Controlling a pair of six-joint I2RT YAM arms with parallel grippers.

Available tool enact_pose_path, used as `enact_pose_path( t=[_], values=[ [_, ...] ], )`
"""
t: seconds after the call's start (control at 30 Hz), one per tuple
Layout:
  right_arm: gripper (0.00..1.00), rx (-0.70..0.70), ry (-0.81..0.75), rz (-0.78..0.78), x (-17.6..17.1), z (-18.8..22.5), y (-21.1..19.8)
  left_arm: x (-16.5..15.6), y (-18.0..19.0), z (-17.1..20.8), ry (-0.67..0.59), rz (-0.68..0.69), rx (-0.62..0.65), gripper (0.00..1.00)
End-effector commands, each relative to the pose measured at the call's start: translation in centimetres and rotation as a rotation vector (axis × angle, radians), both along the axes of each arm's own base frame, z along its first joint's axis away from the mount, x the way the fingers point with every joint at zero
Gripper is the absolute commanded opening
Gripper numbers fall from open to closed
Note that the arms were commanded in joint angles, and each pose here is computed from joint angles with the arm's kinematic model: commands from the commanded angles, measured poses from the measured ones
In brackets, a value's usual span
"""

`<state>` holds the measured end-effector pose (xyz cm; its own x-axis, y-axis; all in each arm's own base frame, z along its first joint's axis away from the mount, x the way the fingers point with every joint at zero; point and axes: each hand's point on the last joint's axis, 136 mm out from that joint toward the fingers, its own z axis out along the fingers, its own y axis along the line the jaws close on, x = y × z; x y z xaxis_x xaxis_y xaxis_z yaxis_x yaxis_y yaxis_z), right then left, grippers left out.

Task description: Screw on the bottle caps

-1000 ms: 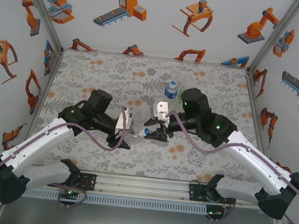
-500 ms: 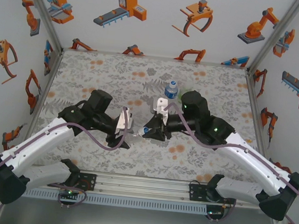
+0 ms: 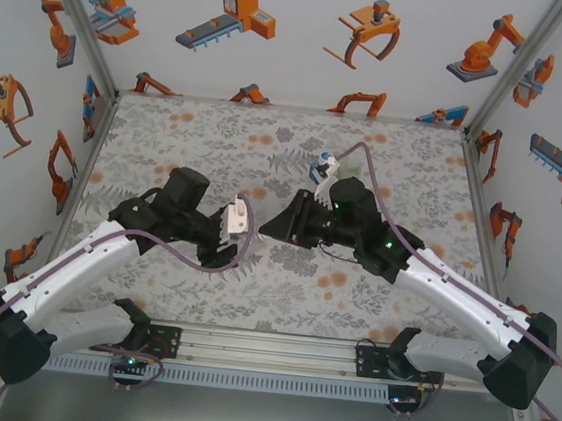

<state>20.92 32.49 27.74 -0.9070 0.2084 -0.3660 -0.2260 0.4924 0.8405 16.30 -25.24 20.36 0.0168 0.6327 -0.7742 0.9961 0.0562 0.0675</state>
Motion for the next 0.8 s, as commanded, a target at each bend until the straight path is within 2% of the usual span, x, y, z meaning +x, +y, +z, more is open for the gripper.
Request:
enact_pose_path(
  t=[0.0, 0.07, 0.2, 0.4, 0.47, 0.53, 0.67, 0.77],
  values=[
    [0.04, 0.054, 0.165, -0.168, 1.7, -0.1, 0.1, -1.0, -1.8, 3.0, -0.067, -0.107, -0.135, 0.0],
    [0.14, 0.017, 0.153, -0.147, 1.6, 0.1, 0.2, -1.0, -1.8, 3.0, -0.069, -0.107, -0.135, 0.0],
    [0.23, 0.027, 0.049, -0.107, 1.8, 1.5, 0.4, -1.0, -1.8, 2.9, -0.064, -0.11, -0.134, 0.0],
    [0.48, -0.026, -0.265, 0.009, 1.5, 5.9, -0.2, -1.1, -1.8, 2.8, -0.057, -0.117, -0.134, 0.0],
    [0.61, -0.051, -0.388, 0.082, 0.9, 7.2, -0.1, -1.3, -1.9, 2.8, -0.05, -0.129, -0.139, 0.0],
    [0.61, -0.072, -0.549, 0.207, -0.3, 8.3, 0.4, -1.6, -2.0, 2.9, -0.032, -0.148, -0.145, 0.0],
    [0.53, -0.086, -0.846, 0.478, -3.5, 9.6, 1.3, -2.2, -2.2, 2.9, -0.004, -0.179, -0.15, 0.0],
    [0.53, -0.082, -1.039, 0.684, -6.2, 9.5, 1.3, -2.5, -2.1, 2.9, 0.002, -0.192, -0.15, 0.0]
  ],
)
